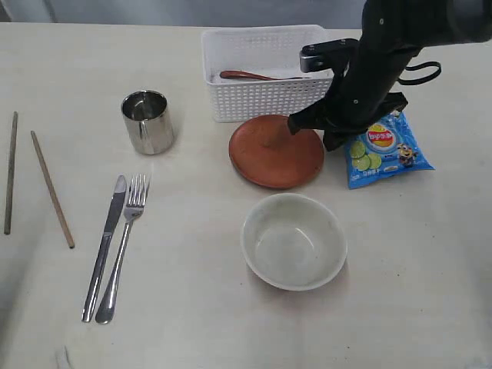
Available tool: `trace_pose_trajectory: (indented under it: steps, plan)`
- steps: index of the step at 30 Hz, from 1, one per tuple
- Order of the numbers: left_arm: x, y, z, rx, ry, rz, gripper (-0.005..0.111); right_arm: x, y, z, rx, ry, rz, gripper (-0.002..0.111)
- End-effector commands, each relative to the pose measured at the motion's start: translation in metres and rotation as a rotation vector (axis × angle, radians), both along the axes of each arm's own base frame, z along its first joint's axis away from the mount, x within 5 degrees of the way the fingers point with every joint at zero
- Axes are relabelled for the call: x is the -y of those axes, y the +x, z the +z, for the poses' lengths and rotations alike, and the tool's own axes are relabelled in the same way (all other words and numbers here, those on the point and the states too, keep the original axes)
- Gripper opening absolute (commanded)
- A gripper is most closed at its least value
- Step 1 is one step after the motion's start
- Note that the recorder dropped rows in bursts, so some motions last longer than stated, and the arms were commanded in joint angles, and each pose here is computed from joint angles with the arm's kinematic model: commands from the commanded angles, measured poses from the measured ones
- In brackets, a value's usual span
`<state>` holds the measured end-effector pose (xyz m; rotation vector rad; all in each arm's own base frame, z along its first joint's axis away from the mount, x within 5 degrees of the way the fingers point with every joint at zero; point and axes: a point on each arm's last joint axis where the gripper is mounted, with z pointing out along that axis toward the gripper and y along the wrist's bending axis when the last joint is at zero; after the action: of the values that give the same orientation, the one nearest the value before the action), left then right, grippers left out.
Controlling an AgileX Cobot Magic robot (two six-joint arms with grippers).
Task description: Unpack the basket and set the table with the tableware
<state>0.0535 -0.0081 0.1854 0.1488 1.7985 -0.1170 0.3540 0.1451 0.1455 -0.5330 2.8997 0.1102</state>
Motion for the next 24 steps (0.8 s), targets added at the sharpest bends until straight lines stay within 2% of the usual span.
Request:
trace_pose_trajectory:
  steps: [1,7,16,20,22,24]
  plan:
    - [0.000,0.000,-0.001,0.002,0.002,0.003,0.000,-0.001,0.002,-0.010,0.001,0.002,0.000,0.000]
    - [0.000,0.000,-0.001,0.002,0.002,0.003,0.000,-0.007,0.000,-0.020,-0.028,0.009,0.002,0.000]
    - [0.000,0.000,-0.001,0.002,0.002,0.003,0.000,-0.036,-0.010,-0.017,-0.001,0.034,0.087,0.000]
    - [0.000,0.000,-0.001,0.002,0.002,0.003,0.000,-0.020,-0.011,0.002,-0.017,-0.001,0.083,0.000]
    - [0.000,0.000,-0.001,0.002,0.002,0.003,0.000,-0.011,-0.017,0.027,-0.015,0.004,0.068,0.000]
    - [0.000,0.000,-0.001,0.002,0.002,0.003,0.000,0.002,-0.042,0.049,0.000,-0.004,0.070,0.000]
